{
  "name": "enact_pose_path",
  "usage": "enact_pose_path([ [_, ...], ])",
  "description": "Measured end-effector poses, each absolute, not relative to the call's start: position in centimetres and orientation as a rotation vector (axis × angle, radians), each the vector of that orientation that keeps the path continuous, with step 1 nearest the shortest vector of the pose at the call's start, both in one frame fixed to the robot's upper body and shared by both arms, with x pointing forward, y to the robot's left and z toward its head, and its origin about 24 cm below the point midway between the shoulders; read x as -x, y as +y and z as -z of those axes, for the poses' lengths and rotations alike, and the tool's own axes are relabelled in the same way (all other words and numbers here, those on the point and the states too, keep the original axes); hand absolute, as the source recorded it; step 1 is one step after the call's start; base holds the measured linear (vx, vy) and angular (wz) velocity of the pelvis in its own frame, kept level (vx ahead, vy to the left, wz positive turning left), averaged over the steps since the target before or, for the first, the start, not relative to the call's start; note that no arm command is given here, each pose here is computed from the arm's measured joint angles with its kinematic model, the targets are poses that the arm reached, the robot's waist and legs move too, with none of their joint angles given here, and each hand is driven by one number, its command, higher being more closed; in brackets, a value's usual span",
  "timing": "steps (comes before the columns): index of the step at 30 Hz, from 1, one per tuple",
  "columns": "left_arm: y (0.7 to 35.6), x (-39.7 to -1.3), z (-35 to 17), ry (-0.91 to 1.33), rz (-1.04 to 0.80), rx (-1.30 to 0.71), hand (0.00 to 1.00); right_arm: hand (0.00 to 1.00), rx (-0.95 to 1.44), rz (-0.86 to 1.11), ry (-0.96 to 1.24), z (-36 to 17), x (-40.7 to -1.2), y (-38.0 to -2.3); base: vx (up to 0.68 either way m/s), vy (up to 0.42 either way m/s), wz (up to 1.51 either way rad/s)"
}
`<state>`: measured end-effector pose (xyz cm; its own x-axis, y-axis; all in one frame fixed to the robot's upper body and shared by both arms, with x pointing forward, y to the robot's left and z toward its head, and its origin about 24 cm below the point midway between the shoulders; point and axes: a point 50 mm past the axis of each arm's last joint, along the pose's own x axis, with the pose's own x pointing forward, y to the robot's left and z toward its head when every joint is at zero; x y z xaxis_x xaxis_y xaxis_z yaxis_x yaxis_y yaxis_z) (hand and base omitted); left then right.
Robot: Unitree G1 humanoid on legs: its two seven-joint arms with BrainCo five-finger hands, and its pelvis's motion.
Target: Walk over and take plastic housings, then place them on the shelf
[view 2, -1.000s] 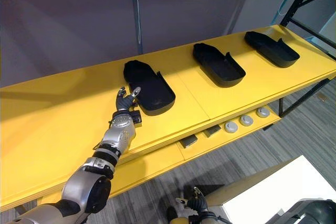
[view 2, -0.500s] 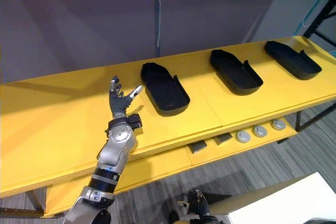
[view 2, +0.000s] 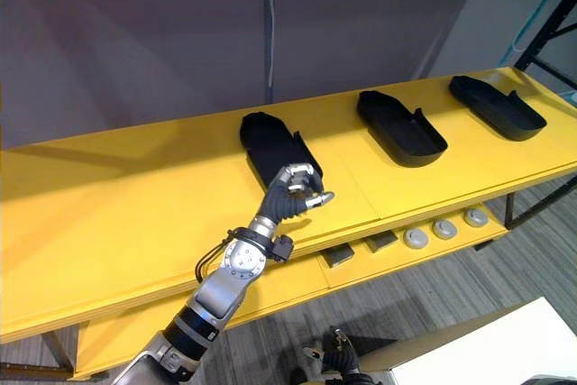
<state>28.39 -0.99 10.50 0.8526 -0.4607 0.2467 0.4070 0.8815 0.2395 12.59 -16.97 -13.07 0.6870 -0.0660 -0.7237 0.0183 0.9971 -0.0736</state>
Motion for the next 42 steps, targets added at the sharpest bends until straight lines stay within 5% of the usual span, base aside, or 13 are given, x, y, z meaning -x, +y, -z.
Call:
enact_pose_path([
  [11,-1.0,-29.3,-4.5,-0.085,0.529,-0.422,1.0,0.0,0.068,0.036,0.808,13.1,-13.5,-16.8,-0.02,0.007,-0.11],
  [26,1.6,-34.0,-8.2,-0.138,0.281,-0.485,1.0,0.0,0.067,0.041,0.777,12.7,-14.9,-16.8,-0.01,0.013,-0.07],
  [42,3.3,-34.8,-8.7,-0.12,0.159,-0.453,1.0,0.0,0.065,0.059,0.762,12.6,-15.0,-17.0,-0.01,0.004,0.0],
])
